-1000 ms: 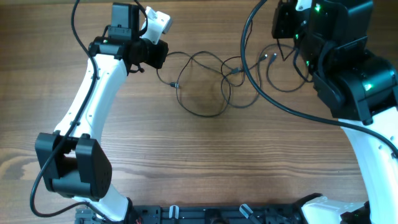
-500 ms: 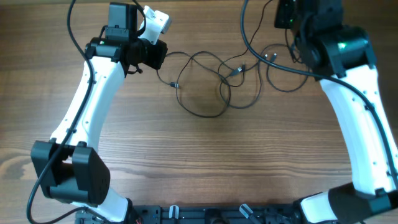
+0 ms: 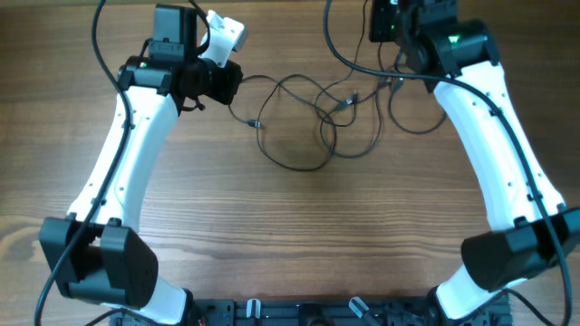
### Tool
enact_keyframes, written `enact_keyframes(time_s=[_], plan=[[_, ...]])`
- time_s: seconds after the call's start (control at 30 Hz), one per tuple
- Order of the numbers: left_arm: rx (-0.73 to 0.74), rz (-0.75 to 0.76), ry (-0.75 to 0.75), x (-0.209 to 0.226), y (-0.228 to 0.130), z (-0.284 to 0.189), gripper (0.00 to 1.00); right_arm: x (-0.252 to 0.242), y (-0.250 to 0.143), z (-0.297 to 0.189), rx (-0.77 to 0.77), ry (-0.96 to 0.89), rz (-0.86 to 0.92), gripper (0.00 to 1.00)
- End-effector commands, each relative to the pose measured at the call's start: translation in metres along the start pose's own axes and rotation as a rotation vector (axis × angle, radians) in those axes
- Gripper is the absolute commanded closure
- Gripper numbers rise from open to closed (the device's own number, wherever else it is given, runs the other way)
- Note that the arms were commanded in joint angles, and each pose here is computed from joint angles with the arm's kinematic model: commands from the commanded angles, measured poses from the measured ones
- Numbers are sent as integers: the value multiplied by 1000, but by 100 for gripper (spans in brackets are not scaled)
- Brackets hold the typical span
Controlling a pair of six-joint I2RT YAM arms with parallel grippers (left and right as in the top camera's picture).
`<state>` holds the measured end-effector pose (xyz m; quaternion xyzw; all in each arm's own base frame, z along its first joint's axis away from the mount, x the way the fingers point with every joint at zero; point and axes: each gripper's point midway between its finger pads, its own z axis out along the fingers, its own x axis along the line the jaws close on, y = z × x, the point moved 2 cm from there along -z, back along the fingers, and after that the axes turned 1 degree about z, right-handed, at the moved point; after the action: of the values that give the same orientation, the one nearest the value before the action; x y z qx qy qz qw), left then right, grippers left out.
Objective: Untangle cables
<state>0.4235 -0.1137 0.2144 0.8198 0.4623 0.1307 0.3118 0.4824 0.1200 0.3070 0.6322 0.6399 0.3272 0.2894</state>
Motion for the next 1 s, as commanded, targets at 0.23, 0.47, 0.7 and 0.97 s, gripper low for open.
enact_keyframes(time_s=[0.23,0.47,0.7,0.97], plan=[[-32,1,-10,-6,5,-14,85,41,-29,35,124,233,-32,96],[-32,1,-10,-6,5,-14,85,55,-46,43,192,316,-55,95],[-32,0,-11,-6,5,-14,85,56,-60,41,250,318,-64,94],[-23,-3,-14,-7,3,-14,85,68,-62,38,252,347,-75,9]])
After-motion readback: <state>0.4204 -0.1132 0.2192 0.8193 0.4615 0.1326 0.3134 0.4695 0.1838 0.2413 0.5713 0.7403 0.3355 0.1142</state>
